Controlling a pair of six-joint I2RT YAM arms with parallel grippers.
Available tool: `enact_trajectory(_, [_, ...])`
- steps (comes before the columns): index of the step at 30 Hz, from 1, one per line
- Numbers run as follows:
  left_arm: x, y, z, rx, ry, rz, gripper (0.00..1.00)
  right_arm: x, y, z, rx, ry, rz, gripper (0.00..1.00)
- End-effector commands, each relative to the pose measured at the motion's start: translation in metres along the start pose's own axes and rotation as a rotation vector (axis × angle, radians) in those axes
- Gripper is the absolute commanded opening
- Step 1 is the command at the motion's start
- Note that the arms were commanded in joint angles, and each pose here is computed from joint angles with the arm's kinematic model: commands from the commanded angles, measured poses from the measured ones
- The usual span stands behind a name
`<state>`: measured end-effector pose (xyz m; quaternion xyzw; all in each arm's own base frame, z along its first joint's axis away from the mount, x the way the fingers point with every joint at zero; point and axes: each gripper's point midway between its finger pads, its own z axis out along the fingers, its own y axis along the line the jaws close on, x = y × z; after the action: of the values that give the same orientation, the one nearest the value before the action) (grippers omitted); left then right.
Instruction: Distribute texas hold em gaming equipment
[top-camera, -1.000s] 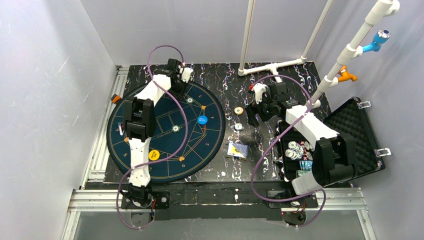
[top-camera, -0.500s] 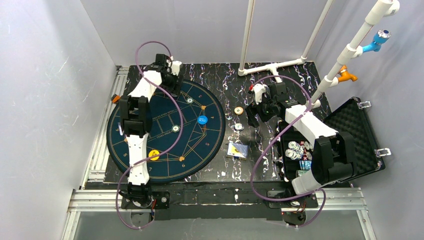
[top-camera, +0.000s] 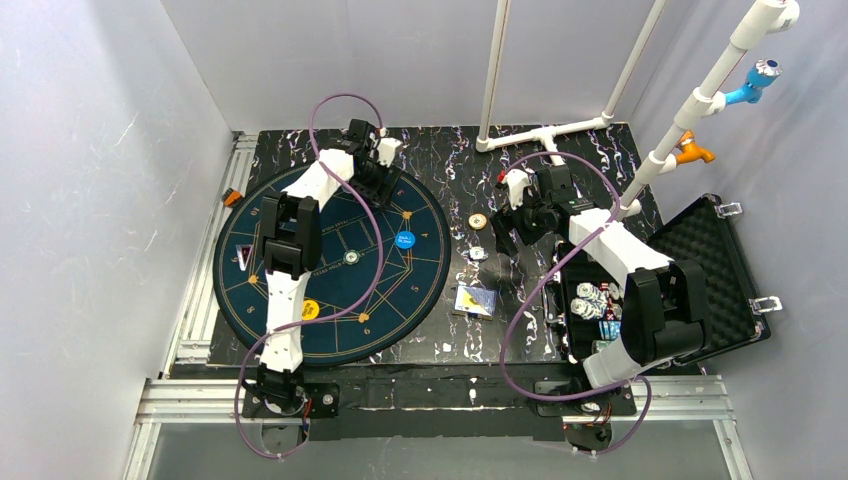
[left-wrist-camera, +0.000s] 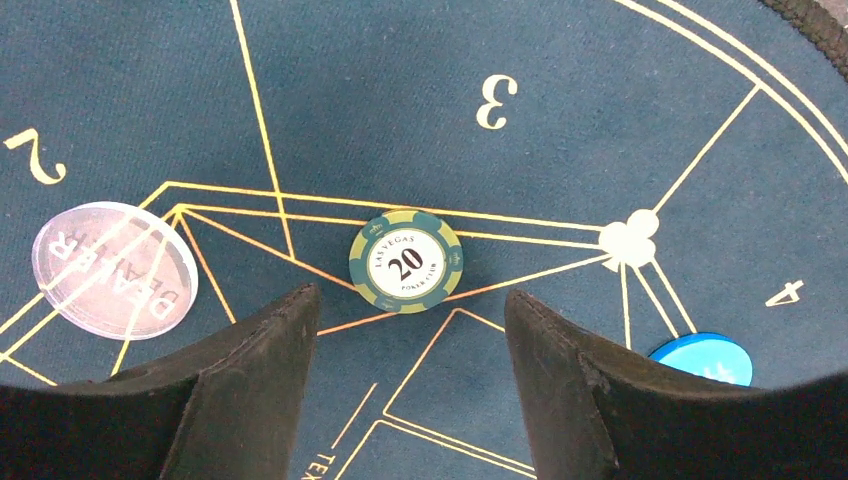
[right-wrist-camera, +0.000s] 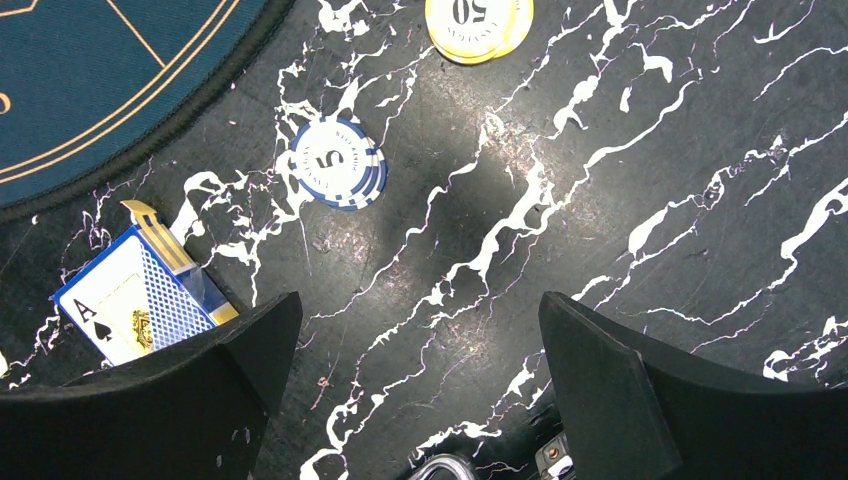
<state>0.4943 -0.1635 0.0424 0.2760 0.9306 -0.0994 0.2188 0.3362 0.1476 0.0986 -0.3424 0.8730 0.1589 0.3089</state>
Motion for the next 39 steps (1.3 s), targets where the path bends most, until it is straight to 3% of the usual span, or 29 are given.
enact_trajectory(1, [0.001, 0.000, 0.000, -0.019, 0.010, 0.015, 0.66, -0.007, -0.001, 0.000, -0.008, -0.026, -0.021, 0.98])
enact_trajectory(19, [0.009, -0.014, 0.030, -0.024, 0.049, 0.050, 0.59, -0.006, 0.000, 0.000, -0.013, -0.020, -0.020, 0.98])
enact_trajectory(30, [0.014, -0.013, 0.031, -0.020, 0.071, 0.057, 0.34, -0.006, -0.001, -0.001, -0.006, -0.021, -0.024, 0.98])
enact_trajectory(39, [-0.032, 0.019, -0.012, -0.086, -0.072, -0.001, 0.30, -0.006, -0.001, 0.000, -0.007, -0.019, -0.024, 0.98])
